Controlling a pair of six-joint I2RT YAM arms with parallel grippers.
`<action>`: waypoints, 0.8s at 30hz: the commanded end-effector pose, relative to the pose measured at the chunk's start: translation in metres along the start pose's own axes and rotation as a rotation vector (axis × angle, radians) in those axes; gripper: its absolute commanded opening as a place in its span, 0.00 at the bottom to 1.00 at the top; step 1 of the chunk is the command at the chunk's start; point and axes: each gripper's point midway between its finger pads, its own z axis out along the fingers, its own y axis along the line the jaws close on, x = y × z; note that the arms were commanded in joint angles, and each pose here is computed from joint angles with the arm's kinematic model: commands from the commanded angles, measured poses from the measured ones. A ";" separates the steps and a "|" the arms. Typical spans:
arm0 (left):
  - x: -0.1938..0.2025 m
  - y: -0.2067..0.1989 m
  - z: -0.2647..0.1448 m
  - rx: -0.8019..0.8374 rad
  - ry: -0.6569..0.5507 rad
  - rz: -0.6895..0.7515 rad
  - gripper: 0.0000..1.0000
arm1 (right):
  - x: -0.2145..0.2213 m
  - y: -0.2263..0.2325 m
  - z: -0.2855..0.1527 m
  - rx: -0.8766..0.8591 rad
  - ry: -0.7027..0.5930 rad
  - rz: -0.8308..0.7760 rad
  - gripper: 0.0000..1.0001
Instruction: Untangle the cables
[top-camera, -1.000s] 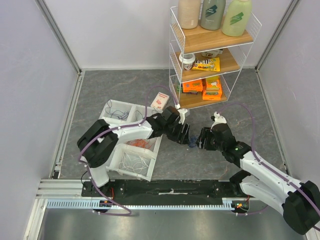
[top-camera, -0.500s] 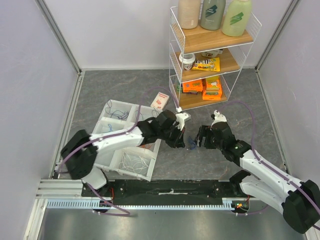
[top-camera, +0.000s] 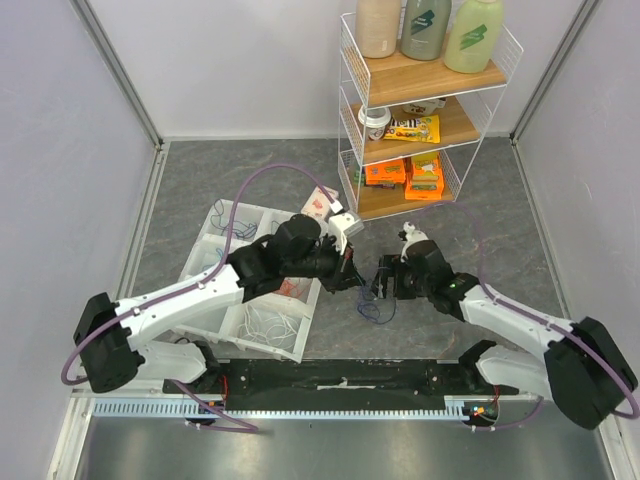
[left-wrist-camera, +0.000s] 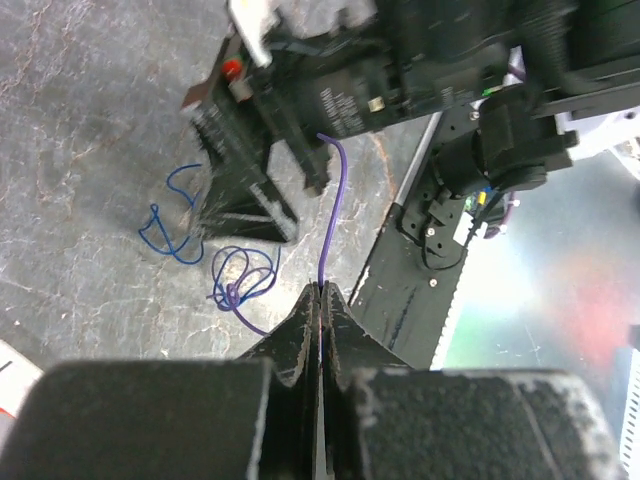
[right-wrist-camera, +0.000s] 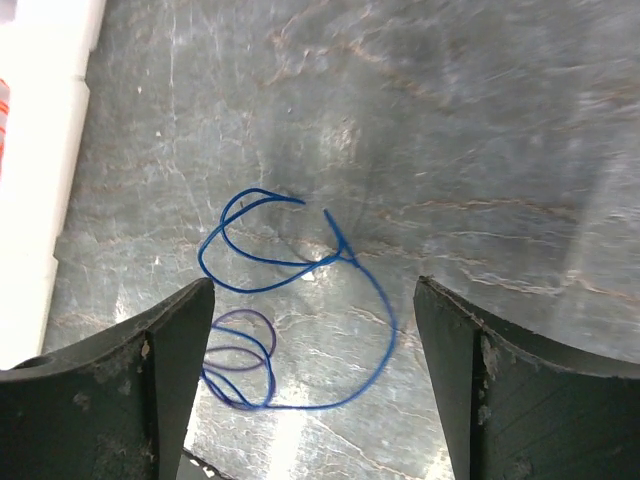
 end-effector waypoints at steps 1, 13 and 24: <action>-0.028 -0.036 -0.026 0.128 -0.114 0.007 0.02 | -0.012 0.027 0.014 -0.059 -0.025 -0.017 0.86; -0.072 -0.115 -0.114 0.422 -0.350 0.195 0.02 | -0.002 -0.018 0.028 0.226 -0.057 0.068 0.56; -0.105 -0.091 -0.211 0.073 -0.591 0.386 0.02 | -0.027 -0.046 -0.015 0.339 -0.211 0.102 0.24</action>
